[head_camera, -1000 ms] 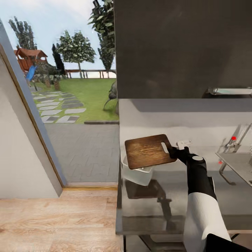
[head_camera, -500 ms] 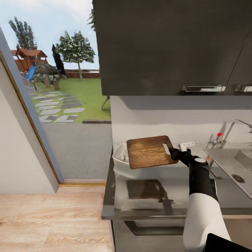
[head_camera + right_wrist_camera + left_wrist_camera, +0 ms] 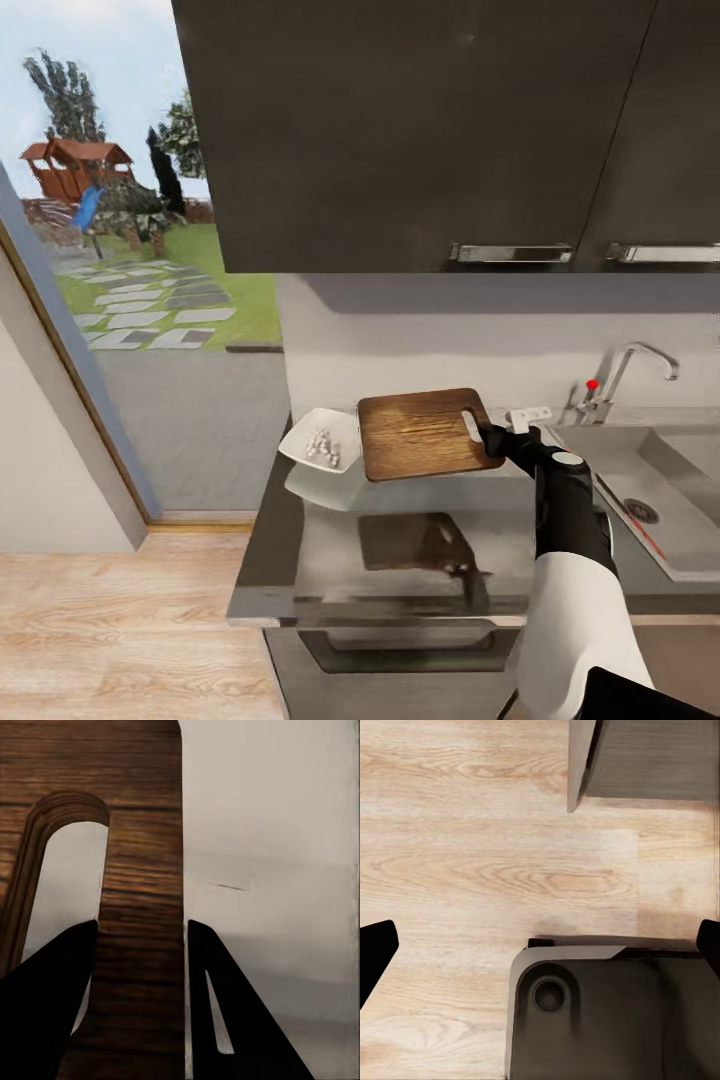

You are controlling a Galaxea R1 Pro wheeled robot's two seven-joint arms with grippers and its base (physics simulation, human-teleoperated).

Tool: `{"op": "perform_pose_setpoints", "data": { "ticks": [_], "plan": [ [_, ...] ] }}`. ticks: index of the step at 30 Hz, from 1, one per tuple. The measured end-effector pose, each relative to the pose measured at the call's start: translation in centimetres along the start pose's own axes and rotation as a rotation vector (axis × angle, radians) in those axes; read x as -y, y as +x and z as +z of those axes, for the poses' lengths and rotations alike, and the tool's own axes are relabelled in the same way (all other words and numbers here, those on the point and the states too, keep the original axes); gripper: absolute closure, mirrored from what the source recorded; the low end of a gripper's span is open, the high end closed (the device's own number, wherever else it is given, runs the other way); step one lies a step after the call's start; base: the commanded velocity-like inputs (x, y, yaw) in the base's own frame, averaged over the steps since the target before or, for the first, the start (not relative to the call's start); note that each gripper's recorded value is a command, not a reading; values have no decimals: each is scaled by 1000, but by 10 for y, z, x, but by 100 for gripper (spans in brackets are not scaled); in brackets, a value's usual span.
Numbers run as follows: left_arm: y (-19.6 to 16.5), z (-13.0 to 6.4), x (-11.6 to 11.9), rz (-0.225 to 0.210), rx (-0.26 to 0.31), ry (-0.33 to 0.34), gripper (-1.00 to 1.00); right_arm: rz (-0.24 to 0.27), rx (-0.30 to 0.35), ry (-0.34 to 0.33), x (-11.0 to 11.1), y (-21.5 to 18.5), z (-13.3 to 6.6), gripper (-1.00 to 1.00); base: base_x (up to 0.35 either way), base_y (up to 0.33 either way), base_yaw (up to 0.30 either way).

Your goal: In the kitchen, take the Vidalia onion out of the sink, dice it on the chopping board with the paring knife, put the diced onion into the bowl on the countertop, then place both the paring knife and the chopping board into the sink.

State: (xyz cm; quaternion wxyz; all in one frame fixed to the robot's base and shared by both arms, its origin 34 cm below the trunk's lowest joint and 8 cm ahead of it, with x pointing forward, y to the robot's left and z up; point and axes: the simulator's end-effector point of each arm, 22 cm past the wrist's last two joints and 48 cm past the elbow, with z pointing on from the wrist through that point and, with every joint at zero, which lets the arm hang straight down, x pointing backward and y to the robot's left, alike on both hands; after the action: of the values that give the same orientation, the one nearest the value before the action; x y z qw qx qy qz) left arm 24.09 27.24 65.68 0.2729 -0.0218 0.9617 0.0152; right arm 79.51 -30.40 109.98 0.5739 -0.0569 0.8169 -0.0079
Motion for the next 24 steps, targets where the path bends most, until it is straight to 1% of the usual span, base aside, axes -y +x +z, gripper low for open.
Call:
{"op": "perform_pose_setpoints", "data": {
  "ticks": [17, 20, 22, 24],
  "plan": [
    [-2, 0, 1, -1, 4, 2, -100, 1, -8, -6, -3, 4, 2, 100, 0, -318, 0],
    [-1, 0, 1, -1, 3, 1, -100, 4, -17, -10, -5, 8, 3, 100, 0, -318, 0],
    [-1, 0, 1, -1, 3, 1, -100, 1, -19, 18, 1, 9, 4, 100, 0, -318, 0],
    [-1, 0, 1, -1, 3, 2, -100, 1, -20, 72, 13, 9, 3, 100, 0, -318, 0]
  ]
}}
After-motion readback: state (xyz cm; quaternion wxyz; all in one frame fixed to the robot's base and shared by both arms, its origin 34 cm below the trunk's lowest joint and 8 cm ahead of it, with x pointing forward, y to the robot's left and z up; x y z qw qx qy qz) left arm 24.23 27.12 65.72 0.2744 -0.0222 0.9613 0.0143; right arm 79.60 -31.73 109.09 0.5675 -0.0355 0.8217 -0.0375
